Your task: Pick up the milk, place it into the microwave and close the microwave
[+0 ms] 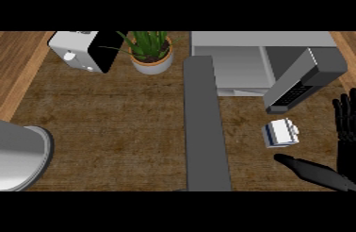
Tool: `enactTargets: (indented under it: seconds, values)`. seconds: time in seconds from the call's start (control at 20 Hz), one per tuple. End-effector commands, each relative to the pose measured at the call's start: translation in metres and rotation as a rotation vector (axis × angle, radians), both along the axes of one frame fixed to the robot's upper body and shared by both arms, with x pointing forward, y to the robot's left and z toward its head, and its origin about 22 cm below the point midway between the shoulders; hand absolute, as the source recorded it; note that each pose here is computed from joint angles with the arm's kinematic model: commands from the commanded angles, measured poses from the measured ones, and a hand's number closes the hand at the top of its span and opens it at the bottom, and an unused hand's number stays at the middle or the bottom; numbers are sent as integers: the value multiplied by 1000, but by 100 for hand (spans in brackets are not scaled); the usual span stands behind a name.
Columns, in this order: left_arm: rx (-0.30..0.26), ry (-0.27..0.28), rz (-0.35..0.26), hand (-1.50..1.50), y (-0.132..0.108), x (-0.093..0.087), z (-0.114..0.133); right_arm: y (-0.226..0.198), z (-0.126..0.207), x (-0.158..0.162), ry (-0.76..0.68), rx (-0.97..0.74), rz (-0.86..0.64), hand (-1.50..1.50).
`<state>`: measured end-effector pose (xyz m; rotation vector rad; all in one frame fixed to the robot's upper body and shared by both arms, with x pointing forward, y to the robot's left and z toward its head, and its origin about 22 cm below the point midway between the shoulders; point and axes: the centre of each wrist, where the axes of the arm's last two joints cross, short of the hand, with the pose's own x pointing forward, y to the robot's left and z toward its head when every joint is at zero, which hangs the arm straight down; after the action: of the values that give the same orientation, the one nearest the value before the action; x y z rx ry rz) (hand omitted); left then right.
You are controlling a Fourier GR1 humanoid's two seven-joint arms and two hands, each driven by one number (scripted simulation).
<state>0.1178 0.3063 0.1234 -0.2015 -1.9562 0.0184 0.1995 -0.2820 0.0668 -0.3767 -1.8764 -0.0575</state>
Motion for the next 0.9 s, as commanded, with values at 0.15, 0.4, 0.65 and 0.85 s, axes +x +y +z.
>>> enactTargets:
  seconds: [0.15, 0.4, 0.65, 0.85]
  values:
    - [4, -8, -1, -150, 19, -23, 8, -27, -56, 9, 95, 2, -114, -150]
    - [32, -18, -21, -150, 20, -48, 16, -27, -104, 9, 152, -6, -138, -150]
    - [5, -15, 3, -150, 10, -37, 6, -64, -142, 0, 173, -11, -179, -150]
    - [22, -31, 35, -150, 25, -52, 8, -73, -156, -3, 215, -17, -155, -150]
